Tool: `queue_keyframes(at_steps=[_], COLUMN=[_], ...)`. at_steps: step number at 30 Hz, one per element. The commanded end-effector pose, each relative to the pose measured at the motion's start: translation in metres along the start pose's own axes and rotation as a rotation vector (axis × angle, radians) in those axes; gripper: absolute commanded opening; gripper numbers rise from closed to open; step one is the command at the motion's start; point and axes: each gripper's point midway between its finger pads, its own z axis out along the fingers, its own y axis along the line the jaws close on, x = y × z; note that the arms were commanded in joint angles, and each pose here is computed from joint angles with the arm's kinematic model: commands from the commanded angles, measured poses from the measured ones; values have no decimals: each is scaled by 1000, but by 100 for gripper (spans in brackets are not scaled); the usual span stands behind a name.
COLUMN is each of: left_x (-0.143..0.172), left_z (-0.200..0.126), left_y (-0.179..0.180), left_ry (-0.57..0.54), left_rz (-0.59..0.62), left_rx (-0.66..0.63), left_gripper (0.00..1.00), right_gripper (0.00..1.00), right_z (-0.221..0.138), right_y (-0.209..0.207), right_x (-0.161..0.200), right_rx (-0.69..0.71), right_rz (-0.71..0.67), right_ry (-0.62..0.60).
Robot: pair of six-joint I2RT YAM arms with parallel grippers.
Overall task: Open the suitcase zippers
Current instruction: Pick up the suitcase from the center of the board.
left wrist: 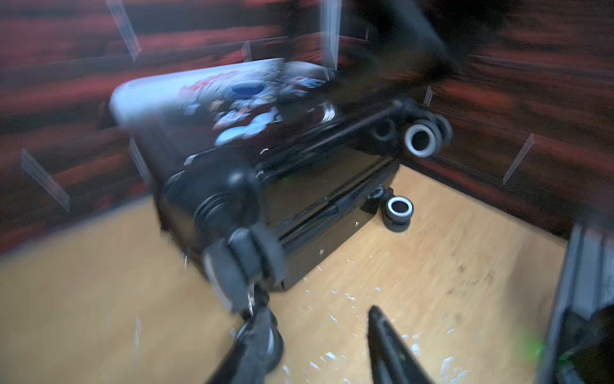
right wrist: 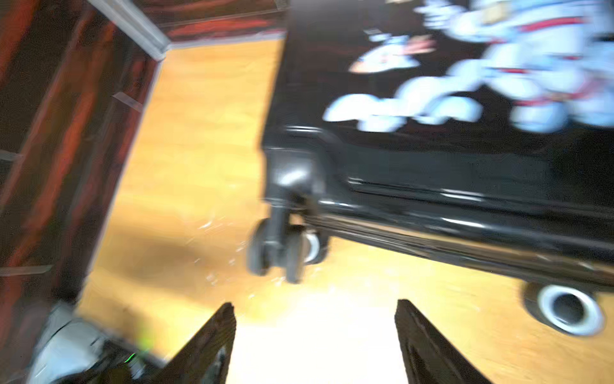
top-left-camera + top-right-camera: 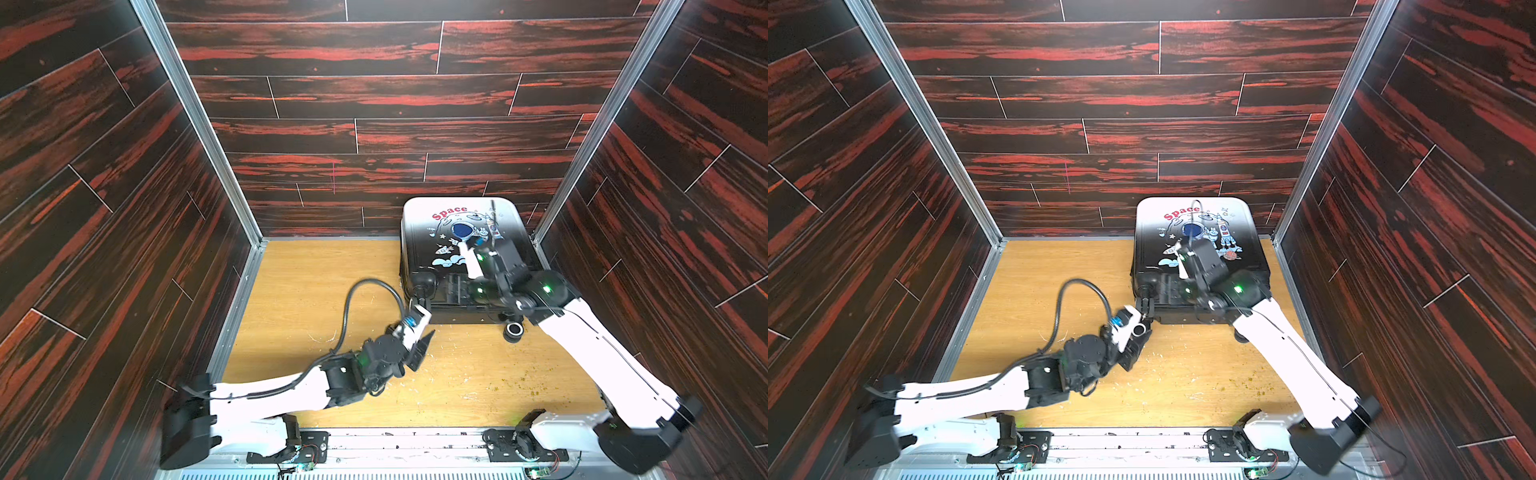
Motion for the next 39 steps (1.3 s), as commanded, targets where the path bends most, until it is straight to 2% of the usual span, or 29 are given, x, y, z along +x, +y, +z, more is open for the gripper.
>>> queue_keyframes(at_steps=[1, 3, 6, 7, 9, 13, 19, 22, 25, 29, 31, 36, 39], left_x=[36, 33, 22, 18, 10, 10, 16, 13, 22, 32, 27, 19, 17], left_z=[-15, -16, -9, -5, 5, 31, 63, 77, 91, 101, 103, 110, 113], left_y=[42, 39, 27, 22, 16, 23, 16, 13, 25, 39, 38, 48, 54], left_ry=[229, 289, 324, 325, 319, 355, 421, 428, 461, 486, 472, 465, 463], left_rz=[-186, -265, -358, -392, -463, -606, -674, -672, -669, -671, -662, -631, -661], left_rx=[-244, -260, -217, -188, -140, -130, -139, -135, -195, -236, -223, -259, -250], left_gripper=[65, 69, 73, 78, 98, 98, 95, 92, 84, 68, 59, 51, 34], right_gripper=[78, 78, 78, 78, 78, 78, 78, 78, 77, 73, 70, 64, 65], right_z=[-18, -18, -16, -17, -18, -21, -24, -21, -21, -24, -22, -17, -15], right_y=[-21, -24, -28, -30, -33, -43, -52, -56, -58, -56, -54, -47, -43], right_x=[-7, 4, 18, 22, 28, 40, 55, 64, 71, 77, 81, 90, 91], right_rx=[64, 51, 41, 33, 28, 50, 54, 59, 48, 6, -20, -76, -100], right_rz=[37, 43, 54, 56, 61, 64, 72, 77, 86, 89, 89, 87, 78], right_ry=[-114, -110, -103, -109, -118, -120, -122, -108, -110, -124, -125, -113, -114])
